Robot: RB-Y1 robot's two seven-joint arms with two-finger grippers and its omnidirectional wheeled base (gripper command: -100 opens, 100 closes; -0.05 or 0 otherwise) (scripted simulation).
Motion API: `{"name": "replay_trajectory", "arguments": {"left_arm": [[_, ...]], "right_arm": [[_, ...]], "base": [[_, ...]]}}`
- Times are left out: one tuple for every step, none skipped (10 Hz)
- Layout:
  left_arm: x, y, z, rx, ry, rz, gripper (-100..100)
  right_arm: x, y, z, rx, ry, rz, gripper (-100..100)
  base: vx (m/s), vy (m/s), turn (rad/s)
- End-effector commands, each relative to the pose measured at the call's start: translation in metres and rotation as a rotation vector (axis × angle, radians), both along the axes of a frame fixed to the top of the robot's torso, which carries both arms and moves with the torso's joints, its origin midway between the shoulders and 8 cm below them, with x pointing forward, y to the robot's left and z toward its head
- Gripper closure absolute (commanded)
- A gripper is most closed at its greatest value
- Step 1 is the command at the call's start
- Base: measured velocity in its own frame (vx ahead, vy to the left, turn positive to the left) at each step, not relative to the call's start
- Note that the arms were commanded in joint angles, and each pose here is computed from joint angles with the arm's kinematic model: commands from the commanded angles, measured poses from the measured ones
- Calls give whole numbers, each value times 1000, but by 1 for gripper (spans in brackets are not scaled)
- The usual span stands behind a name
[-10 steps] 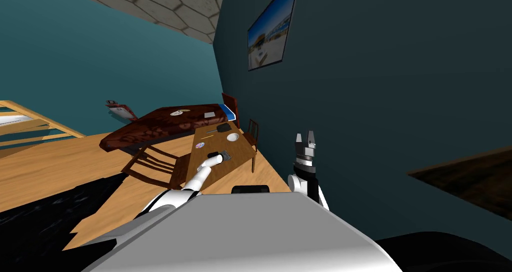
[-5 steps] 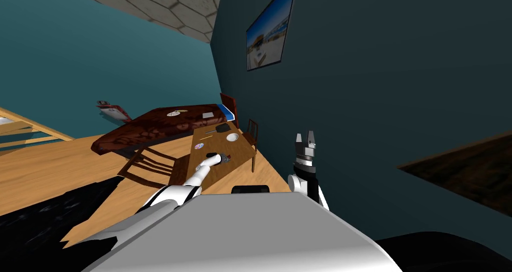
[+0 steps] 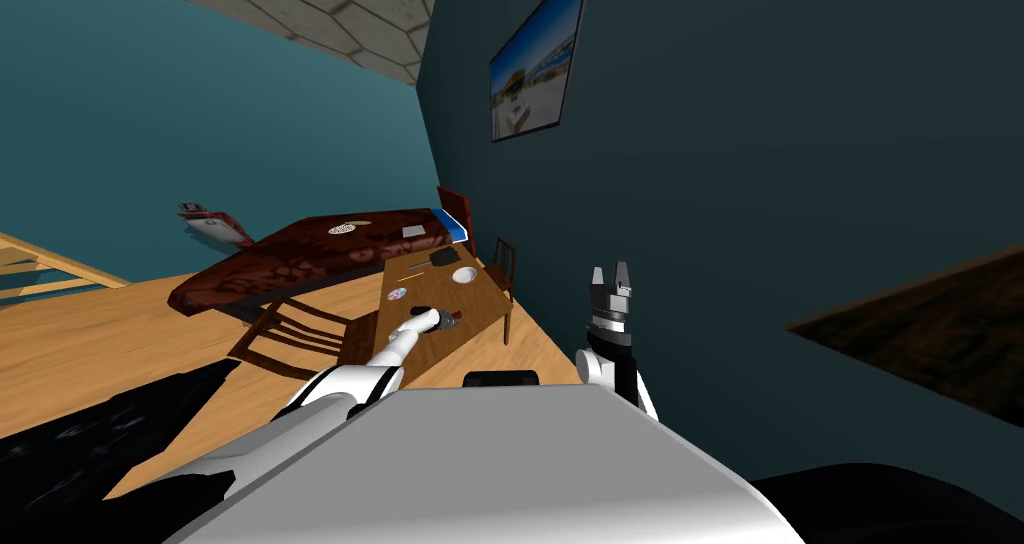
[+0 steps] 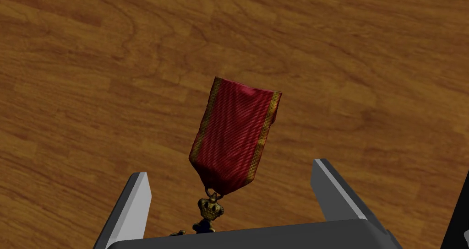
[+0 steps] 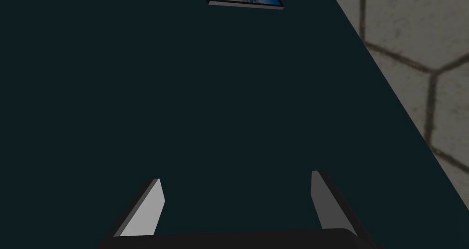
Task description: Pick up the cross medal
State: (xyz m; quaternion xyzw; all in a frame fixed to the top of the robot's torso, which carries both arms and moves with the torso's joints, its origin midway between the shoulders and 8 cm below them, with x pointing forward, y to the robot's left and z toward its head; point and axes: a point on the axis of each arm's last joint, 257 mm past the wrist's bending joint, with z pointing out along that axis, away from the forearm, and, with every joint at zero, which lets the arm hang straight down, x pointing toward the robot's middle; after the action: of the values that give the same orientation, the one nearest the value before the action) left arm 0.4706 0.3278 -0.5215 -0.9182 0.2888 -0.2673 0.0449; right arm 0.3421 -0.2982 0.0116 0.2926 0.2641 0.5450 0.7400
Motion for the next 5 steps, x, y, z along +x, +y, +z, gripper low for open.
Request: {"name": "replay_trajectory", "arguments": {"left_arm": [[-6,2,-5,-9,23,13,-100],[-4,1,-3,-4,13,7,-100],[-4,1,-3,-6,15,8,0],[-12,-6,-13,-5,14,8,-100],[-15,-10,-17,-5,14,9,-100]], "right_arm": [[0,0,0,0,0,0,0],[0,0,0,0,0,0,0],[0,0,0,0,0,0,0],[0,0,0,0,0,0,0],[0,0,0,0,0,0,0]], "base": [[21,39,-19],[12,21,-7],[0,0,0],[51,17,-6],[91,40,-7]]}}
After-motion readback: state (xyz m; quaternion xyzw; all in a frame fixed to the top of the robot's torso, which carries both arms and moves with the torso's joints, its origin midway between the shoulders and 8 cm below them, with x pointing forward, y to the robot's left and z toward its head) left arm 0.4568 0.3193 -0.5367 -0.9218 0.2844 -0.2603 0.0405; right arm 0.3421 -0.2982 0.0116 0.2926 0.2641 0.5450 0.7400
